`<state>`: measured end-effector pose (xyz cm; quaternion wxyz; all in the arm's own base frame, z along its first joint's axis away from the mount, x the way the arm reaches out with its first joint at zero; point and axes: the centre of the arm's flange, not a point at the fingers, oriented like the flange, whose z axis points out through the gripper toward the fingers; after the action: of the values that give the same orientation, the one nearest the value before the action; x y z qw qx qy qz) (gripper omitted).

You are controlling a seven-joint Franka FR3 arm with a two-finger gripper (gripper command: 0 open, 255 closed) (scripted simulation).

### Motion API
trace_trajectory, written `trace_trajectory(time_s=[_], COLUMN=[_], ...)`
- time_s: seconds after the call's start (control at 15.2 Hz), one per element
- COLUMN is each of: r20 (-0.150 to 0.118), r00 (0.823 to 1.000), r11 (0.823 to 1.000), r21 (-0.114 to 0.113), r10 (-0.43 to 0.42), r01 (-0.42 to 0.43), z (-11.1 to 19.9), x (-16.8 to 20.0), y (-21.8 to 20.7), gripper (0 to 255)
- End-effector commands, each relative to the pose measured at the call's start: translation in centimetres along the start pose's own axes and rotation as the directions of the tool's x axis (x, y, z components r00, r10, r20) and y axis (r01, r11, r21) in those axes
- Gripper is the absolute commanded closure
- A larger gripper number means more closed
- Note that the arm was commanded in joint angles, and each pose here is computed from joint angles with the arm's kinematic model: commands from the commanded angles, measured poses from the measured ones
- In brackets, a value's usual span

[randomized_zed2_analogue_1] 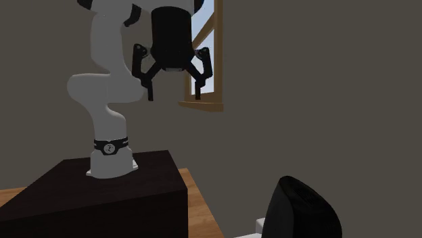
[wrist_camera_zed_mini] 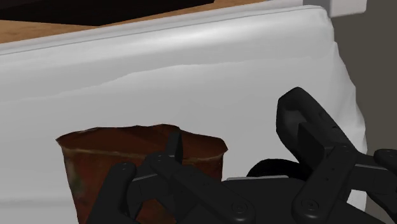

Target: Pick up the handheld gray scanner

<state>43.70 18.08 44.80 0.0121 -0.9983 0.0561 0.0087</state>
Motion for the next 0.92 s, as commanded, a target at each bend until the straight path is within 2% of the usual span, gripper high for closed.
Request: trace_trajectory(time_s=[0.0,0.86], r20=[-0.006,-0.038], r00=[1.0,0.998], r11=[1.0,0.998], r21=[0.002,-0.001], r10=[0.008,0.056], r01=[-0.008,-0.056], z=[1.4,10.3], x=[1.5,9.8], y=[-2.0,-13.8], gripper=[0,0])
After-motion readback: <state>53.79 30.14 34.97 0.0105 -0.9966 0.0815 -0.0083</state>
